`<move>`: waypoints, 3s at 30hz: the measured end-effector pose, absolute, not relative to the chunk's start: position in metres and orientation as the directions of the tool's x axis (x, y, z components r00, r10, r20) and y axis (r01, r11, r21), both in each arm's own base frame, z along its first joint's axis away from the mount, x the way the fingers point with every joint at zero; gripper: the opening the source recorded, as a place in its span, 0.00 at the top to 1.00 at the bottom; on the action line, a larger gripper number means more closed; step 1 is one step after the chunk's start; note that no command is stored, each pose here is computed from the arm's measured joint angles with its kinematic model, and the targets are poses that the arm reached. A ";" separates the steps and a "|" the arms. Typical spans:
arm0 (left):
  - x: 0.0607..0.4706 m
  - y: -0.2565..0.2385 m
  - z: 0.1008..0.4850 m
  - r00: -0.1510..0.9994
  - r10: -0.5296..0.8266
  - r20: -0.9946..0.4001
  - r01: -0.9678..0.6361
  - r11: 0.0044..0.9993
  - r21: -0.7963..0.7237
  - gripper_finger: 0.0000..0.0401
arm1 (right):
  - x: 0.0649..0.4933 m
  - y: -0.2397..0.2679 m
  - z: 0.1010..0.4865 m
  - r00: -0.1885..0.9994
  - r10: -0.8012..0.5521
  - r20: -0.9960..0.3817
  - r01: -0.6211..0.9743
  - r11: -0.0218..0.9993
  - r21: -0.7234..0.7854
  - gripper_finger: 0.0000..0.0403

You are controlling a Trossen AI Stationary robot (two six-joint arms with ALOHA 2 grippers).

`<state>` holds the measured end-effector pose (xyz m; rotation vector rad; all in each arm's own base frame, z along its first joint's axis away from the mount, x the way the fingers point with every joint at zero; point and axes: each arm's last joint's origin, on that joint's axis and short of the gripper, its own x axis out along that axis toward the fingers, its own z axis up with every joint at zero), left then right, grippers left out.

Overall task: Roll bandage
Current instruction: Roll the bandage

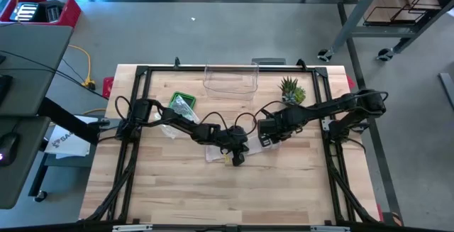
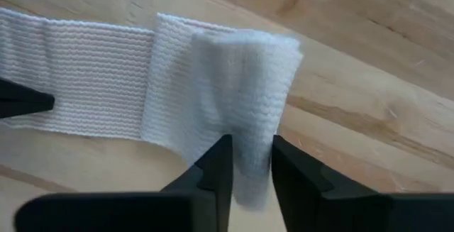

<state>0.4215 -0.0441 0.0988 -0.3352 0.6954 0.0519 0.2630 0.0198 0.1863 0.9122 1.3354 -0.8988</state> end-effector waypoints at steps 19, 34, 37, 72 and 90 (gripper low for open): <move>0.422 -0.043 0.099 0.771 -0.047 -0.636 -0.170 0.946 -0.277 1.00 | 0.294 0.024 0.190 0.310 0.071 -0.948 0.875 0.369 0.314 0.72; 0.422 -0.040 0.099 0.771 -0.037 -0.635 -0.179 0.946 -0.272 1.00 | 0.250 0.011 0.224 0.181 -0.050 -0.982 0.915 0.376 0.149 0.72; 0.422 -0.040 0.099 0.771 -0.037 -0.635 -0.179 0.945 -0.272 1.00 | 0.231 0.005 0.231 0.098 -0.080 -0.992 0.929 0.365 0.062 0.72; 0.422 -0.038 0.098 0.768 -0.034 -0.640 -0.217 0.926 -0.309 1.00 | 0.199 -0.005 0.160 0.477 0.150 -0.866 0.806 0.319 0.499 0.71; 0.421 -0.037 0.098 0.763 -0.033 -0.646 -0.220 0.926 -0.306 1.00 | 0.209 -0.006 0.149 0.472 0.145 -0.870 0.811 0.314 0.493 0.94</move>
